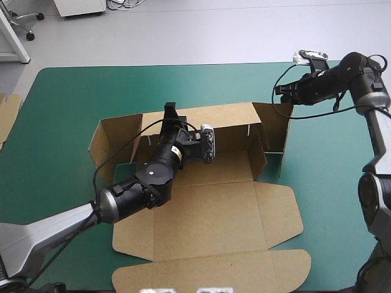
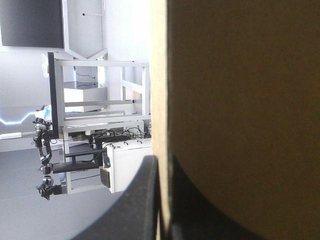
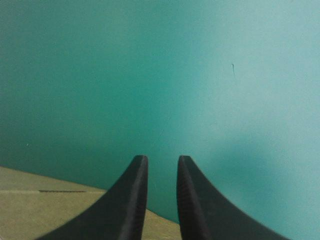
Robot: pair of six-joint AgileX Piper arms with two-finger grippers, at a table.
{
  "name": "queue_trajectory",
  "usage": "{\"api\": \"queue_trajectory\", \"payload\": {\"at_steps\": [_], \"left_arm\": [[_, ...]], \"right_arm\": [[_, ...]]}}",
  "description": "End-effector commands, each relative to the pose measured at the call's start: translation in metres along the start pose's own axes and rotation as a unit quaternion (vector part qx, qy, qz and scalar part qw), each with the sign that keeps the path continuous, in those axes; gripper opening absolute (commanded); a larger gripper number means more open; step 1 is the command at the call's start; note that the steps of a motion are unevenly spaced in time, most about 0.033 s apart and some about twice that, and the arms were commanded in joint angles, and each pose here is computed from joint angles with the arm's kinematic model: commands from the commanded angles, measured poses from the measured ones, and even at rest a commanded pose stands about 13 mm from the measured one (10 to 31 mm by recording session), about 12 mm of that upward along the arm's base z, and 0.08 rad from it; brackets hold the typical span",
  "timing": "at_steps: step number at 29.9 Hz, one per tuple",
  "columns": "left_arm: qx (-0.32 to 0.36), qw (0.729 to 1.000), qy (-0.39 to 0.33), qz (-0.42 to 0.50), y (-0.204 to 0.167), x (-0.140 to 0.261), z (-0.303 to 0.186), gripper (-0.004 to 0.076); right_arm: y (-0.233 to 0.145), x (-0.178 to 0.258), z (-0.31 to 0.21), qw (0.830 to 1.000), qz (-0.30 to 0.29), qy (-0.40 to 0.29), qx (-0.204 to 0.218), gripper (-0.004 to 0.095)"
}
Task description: Fold the box
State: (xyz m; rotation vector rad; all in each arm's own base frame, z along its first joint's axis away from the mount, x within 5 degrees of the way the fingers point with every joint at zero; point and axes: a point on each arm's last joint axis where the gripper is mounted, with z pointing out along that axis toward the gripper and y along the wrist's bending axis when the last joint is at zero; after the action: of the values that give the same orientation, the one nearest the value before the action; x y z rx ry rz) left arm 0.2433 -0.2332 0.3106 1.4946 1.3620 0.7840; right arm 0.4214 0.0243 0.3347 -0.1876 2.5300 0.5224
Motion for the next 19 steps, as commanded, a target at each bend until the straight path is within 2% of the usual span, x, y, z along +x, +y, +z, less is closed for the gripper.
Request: {"api": "queue_trajectory", "payload": {"at_steps": [1, 4, 12, 19], "left_arm": [[-0.027, 0.999, -0.031, -0.007, 0.016, -0.006, -0.01, -0.0015], [-0.028, 0.999, -0.034, -0.005, 0.016, -0.007, -0.011, -0.0015], [-0.03, 0.999, -0.021, -0.005, 0.016, -0.005, -0.01, -0.0015], [-0.041, 0.999, -0.018, 0.01, 0.018, -0.004, -0.009, -0.0015]], "right_arm": [[0.015, -0.005, -0.033, 0.999, -0.021, -0.028, -0.02, 0.0197], [0.02, 0.001, -0.033, 0.999, -0.022, -0.006, -0.045, 0.0197], [0.027, 0.033, -0.037, 0.998, -0.027, -0.004, -0.063, 0.0196], [0.04, 0.063, -0.045, 0.992, -0.039, -0.066, -0.104, 0.0197]]}}
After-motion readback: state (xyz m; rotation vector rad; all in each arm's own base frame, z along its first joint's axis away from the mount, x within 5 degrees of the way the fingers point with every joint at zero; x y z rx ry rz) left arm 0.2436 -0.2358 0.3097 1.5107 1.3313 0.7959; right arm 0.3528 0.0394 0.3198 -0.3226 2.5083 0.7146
